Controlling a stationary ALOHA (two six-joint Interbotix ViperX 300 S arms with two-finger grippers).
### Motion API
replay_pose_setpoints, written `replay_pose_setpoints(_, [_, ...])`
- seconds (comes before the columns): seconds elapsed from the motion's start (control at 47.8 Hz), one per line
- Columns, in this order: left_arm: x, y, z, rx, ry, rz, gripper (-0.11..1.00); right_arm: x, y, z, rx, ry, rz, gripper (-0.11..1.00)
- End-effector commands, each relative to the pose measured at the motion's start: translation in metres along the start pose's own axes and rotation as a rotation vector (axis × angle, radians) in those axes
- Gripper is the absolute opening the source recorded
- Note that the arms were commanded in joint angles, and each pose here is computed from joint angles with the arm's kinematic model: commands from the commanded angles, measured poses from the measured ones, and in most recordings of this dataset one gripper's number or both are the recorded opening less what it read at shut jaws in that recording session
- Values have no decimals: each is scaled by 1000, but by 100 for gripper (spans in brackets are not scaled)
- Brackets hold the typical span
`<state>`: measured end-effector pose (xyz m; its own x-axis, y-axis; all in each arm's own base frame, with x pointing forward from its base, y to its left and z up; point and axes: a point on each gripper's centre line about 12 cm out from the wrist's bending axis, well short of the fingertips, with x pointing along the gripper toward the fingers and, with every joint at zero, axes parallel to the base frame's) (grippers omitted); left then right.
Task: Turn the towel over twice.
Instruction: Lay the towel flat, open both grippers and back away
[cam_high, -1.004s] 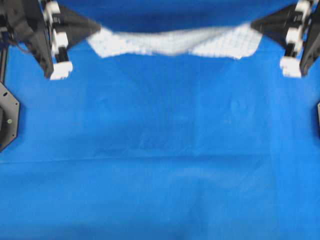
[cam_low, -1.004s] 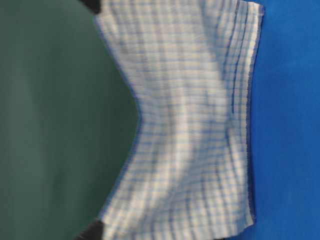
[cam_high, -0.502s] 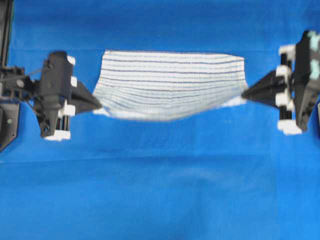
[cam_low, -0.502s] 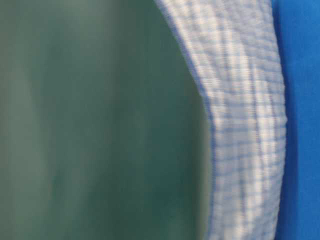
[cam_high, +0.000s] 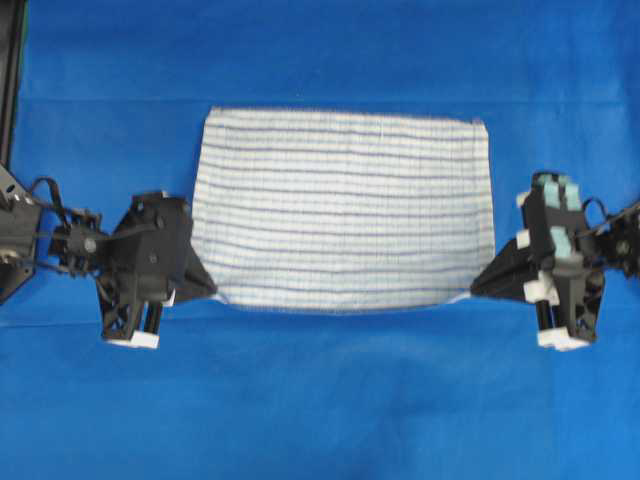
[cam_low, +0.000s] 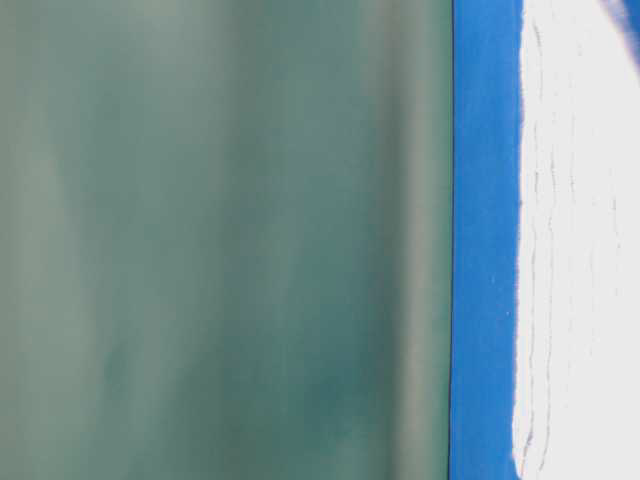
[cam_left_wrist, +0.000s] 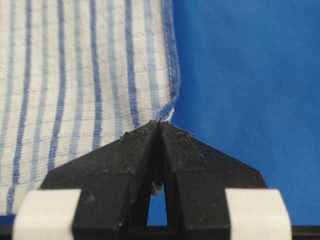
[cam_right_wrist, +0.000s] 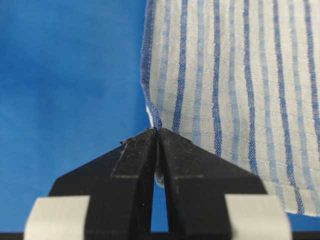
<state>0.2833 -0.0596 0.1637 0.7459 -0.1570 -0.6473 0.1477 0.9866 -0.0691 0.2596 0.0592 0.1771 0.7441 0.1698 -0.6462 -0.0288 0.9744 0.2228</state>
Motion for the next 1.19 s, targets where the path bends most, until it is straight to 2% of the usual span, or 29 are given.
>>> replay_pose_setpoints(0.0, [0,-8,8,-1,-27,-20,1,3,10,4,4,-20,33,5])
replay_pose_setpoints(0.523, [6,-8,2,-7,-44,-23,3,13,10,-8,15,42,20,5])
replay_pose_setpoints(0.586, [7,-8,2,-7,-42,-23,12,14,9,-8,16,51,16,5])
replay_pose_setpoints(0.753, [7,-8,4,-7,-44,-23,46,15,10,-7,16,52,17,7])
replay_pose_setpoints(0.795, [7,-8,4,-7,-44,-23,53,15,10,-7,16,51,17,14])
replay_pose_setpoints(0.858, [6,-8,6,-5,-48,-24,62,15,10,-7,14,50,16,32])
replay_pose_setpoints(0.921, [4,-8,9,-2,-58,-25,63,14,10,-5,3,44,18,52])
replay_pose_setpoints(0.983, [1,-9,14,5,-71,-26,62,13,11,-3,-11,36,22,64])
replay_pose_setpoints(1.025, [-1,-9,17,5,-79,-27,62,11,12,0,-20,27,24,66])
replay_pose_setpoints(1.172, [-13,-6,26,0,-101,-19,62,-2,10,11,-59,-28,22,61])
